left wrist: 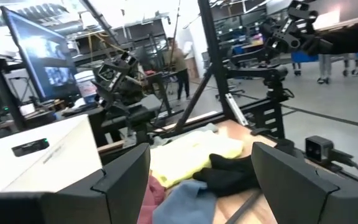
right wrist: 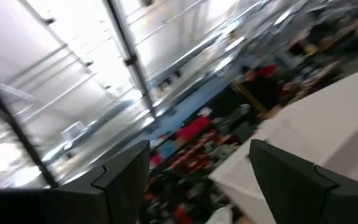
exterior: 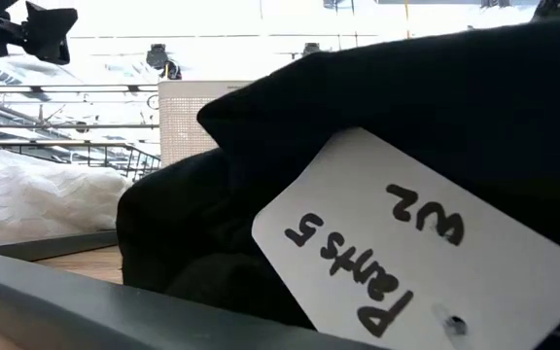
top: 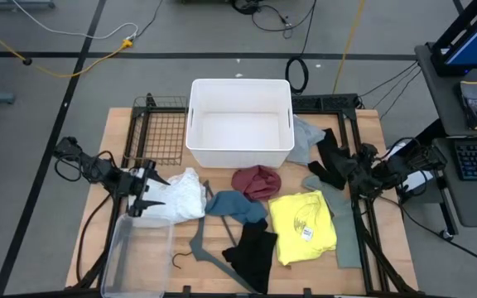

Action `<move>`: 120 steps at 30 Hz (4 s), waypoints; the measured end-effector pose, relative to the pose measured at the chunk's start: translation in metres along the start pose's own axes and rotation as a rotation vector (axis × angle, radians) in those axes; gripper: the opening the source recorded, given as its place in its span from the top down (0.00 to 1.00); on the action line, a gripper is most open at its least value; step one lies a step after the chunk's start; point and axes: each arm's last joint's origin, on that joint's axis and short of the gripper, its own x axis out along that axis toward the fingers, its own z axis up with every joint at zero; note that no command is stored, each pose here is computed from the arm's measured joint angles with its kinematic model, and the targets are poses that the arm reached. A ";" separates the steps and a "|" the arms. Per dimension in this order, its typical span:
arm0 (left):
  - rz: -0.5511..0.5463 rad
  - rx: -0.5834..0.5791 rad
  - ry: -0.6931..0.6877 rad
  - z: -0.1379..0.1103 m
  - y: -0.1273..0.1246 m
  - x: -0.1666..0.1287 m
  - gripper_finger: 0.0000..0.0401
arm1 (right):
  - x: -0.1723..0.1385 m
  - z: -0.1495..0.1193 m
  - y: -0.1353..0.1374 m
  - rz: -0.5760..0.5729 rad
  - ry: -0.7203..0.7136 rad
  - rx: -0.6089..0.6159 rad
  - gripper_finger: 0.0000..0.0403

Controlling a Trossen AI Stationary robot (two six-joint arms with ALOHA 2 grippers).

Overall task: Pick & Place Cloths
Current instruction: Put the yellow shirt into the white bin

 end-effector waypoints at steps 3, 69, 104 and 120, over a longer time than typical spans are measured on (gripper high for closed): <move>0.020 0.009 0.006 0.000 0.001 0.000 0.30 | 0.000 0.001 -0.003 -0.097 -0.040 0.000 0.34; 0.285 -0.245 -0.132 0.016 0.013 -0.003 0.30 | 0.043 -0.052 0.063 -0.705 1.625 -0.229 0.34; 0.285 -0.231 -0.129 0.016 0.013 -0.003 0.30 | 0.047 -0.066 0.062 -0.836 1.451 0.061 0.34; 0.285 -0.230 -0.129 0.016 0.013 -0.003 0.30 | 0.030 -0.085 0.023 -1.085 1.429 0.280 0.34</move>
